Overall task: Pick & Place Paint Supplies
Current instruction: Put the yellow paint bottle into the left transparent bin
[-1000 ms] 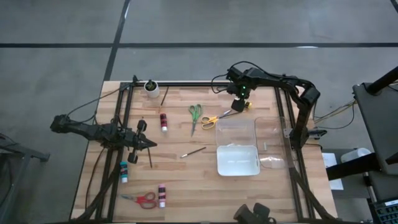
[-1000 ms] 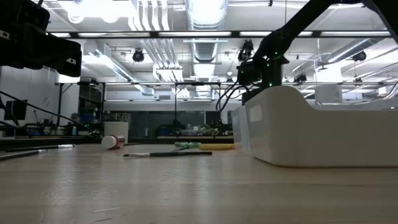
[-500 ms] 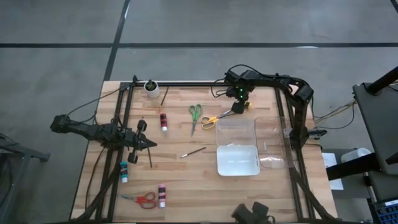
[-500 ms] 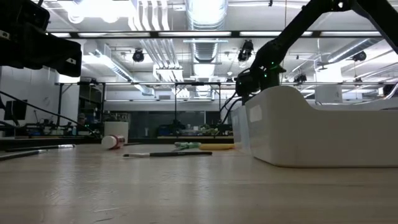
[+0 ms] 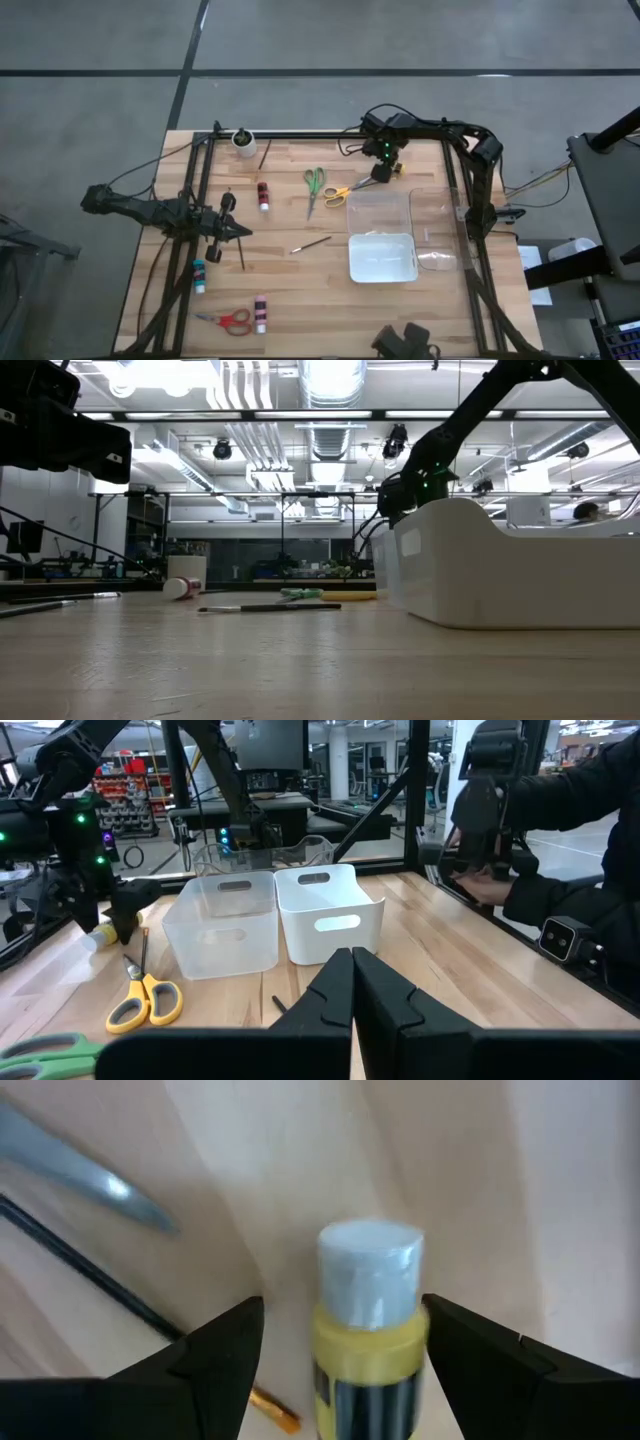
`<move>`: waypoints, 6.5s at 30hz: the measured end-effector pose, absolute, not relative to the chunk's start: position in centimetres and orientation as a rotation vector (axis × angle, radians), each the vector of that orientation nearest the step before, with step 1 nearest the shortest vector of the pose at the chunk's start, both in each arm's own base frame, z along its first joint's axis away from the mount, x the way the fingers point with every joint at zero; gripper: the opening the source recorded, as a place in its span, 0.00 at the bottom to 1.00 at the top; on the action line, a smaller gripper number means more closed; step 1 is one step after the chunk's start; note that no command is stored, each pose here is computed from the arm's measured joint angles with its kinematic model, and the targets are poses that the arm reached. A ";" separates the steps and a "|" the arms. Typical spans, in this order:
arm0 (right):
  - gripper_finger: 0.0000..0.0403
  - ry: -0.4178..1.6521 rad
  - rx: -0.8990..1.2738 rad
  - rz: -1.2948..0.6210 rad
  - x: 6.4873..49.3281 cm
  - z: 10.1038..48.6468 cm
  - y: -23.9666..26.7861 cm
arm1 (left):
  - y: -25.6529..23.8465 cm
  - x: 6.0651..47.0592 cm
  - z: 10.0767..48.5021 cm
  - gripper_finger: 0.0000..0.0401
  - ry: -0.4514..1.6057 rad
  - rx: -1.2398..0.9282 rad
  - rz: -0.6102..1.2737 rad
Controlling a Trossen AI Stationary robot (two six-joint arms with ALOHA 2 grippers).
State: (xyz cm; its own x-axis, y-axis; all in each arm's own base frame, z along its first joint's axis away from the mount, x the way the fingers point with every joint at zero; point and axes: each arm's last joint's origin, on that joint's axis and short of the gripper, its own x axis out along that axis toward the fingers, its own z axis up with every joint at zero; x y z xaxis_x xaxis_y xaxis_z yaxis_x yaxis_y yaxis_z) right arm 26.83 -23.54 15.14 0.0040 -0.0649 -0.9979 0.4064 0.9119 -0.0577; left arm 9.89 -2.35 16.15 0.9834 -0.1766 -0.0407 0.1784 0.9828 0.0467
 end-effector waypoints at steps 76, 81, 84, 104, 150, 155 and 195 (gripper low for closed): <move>0.28 0.594 0.243 -0.666 20.9 29.8 -15.0 | -2.4 9.9 16.2 0.01 0.036 0.050 -0.179; 0.28 0.495 0.248 -0.738 18.6 30.0 -11.7 | -2.4 9.9 16.2 0.01 0.036 0.050 -0.179; 0.28 0.445 0.244 -0.772 17.7 30.1 -10.0 | -2.4 9.9 16.2 0.01 0.036 0.050 -0.179; 0.28 0.354 0.184 -0.780 16.6 30.4 -2.7 | -2.4 9.9 16.1 0.01 0.037 0.050 -0.179; 0.28 -0.051 -0.104 -0.599 23.9 15.8 2.6 | -2.4 9.9 16.2 0.01 0.037 0.050 -0.179; 0.28 -0.043 -0.071 -0.602 24.0 15.2 2.5 | -2.4 9.9 16.2 0.01 0.036 0.050 -0.179; 0.33 0.047 0.098 -0.652 26.4 10.7 1.6 | -2.4 9.9 16.1 0.01 0.037 0.050 -0.179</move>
